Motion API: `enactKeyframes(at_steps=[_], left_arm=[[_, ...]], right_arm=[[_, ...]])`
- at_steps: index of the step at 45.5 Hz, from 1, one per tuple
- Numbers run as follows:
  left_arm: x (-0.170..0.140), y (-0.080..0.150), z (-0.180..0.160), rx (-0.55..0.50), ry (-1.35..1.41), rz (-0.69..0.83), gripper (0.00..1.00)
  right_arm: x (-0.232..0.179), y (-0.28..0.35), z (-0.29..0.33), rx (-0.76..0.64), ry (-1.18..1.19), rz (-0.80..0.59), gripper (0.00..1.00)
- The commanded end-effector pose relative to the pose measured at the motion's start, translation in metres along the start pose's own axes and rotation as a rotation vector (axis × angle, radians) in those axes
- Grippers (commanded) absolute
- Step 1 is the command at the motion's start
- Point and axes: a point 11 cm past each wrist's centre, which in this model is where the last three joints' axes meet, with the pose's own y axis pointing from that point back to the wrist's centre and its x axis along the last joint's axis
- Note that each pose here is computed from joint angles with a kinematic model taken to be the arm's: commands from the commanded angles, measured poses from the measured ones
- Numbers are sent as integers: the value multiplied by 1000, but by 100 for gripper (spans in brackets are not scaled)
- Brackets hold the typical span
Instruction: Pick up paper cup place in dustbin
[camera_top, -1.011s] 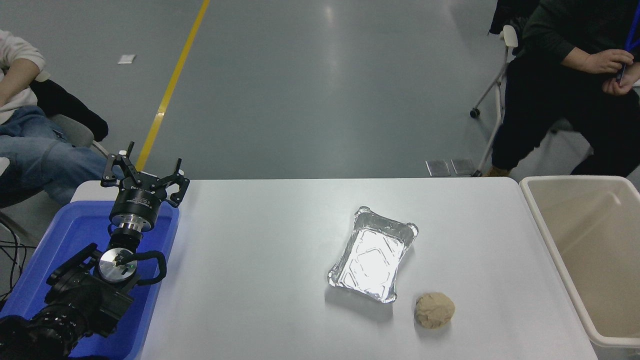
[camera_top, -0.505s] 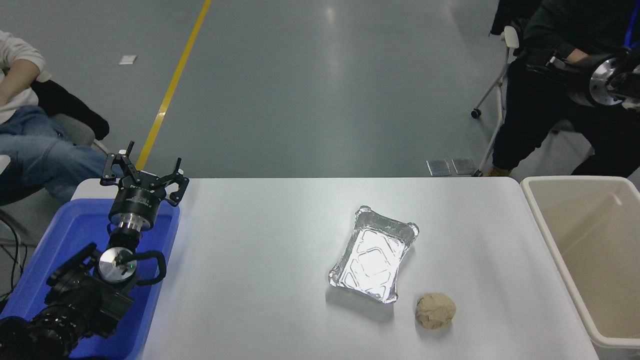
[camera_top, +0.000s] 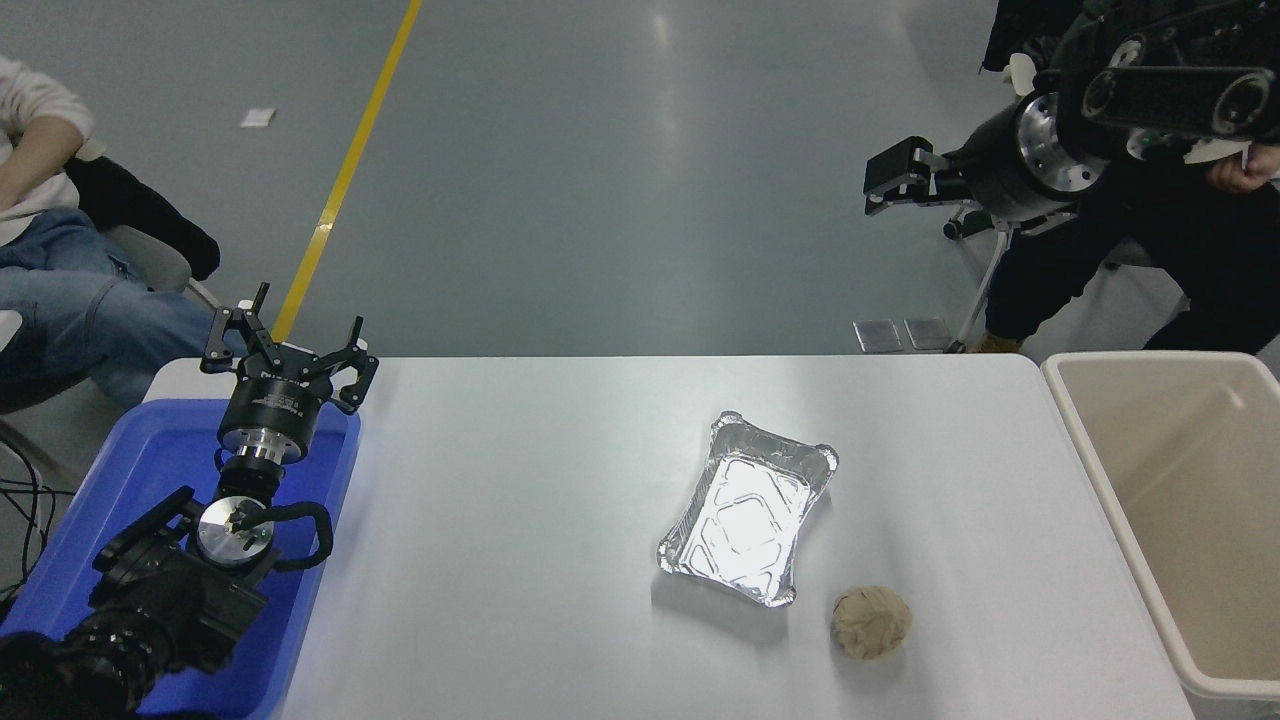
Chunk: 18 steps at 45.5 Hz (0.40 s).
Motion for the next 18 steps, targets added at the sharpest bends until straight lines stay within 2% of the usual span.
enactKeyframes(at_steps=[1, 18], left_arm=[[0, 0, 0, 1, 0, 0, 99], [0, 0, 0, 1, -1, 2, 99]], right_arm=[[-37, 7, -13, -7, 36, -170, 100], [-57, 3, -24, -6, 66, -247, 100]])
